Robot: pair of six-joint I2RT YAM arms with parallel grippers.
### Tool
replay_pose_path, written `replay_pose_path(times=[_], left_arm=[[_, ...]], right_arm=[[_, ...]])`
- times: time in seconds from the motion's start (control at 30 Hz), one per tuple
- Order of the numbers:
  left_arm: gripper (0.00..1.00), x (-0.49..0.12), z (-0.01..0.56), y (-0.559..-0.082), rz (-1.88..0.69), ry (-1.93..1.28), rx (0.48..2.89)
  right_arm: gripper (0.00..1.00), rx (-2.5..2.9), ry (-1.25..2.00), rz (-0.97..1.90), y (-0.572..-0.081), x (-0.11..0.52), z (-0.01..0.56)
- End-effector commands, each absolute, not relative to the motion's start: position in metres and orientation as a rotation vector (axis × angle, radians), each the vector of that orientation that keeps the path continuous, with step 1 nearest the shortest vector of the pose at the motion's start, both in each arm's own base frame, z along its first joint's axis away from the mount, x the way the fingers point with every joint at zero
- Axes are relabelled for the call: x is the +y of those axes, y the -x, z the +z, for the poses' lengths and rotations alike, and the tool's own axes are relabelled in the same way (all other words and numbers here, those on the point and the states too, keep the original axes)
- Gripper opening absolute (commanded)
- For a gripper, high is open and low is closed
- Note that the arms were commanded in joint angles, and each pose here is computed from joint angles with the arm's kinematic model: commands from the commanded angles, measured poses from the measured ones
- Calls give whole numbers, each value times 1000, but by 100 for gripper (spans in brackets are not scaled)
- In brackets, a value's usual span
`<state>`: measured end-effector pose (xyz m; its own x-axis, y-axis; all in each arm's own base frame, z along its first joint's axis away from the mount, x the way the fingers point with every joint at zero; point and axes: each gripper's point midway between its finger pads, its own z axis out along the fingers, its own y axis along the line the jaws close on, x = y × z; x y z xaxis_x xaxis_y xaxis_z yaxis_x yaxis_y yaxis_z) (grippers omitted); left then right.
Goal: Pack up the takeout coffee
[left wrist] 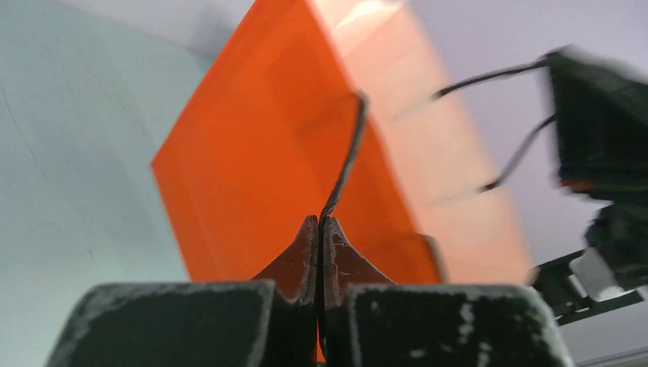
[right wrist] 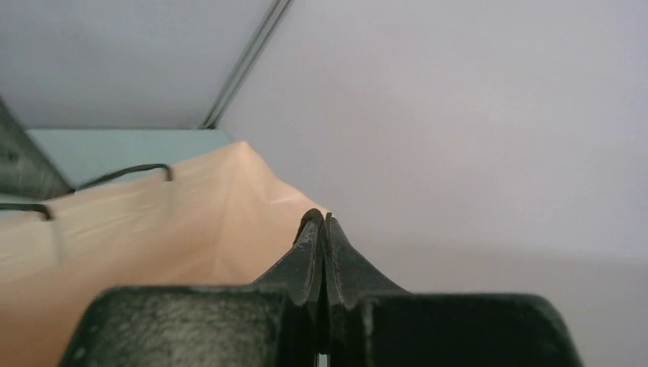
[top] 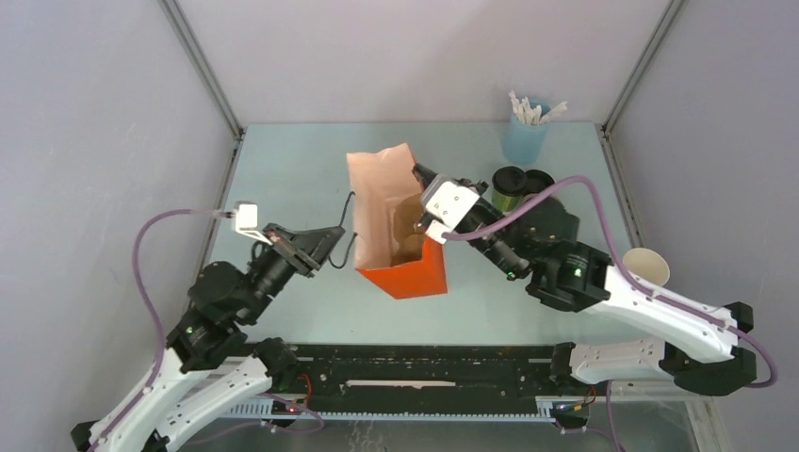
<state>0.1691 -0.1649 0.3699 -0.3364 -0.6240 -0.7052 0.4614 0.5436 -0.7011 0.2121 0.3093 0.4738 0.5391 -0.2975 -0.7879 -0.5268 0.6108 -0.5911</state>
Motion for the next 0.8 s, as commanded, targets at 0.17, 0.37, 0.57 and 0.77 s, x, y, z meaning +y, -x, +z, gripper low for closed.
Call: replay_pose_path(times=[0.17, 0.37, 0.57, 0.77], left_arm=[[0, -195, 244, -180, -1148, 290, 1848], [0, -169, 149, -162, -1072, 469, 2002], [0, -151, 210, -170, -1038, 412, 1825], [0, -173, 331, -170, -1072, 153, 1740]], right_arm=[[0, 986, 1113, 75, -217, 315, 481], [0, 1256, 1228, 419, -210, 357, 352], [0, 1209, 1140, 420, -210, 354, 366], [0, 1052, 1100, 387, -207, 340, 465]])
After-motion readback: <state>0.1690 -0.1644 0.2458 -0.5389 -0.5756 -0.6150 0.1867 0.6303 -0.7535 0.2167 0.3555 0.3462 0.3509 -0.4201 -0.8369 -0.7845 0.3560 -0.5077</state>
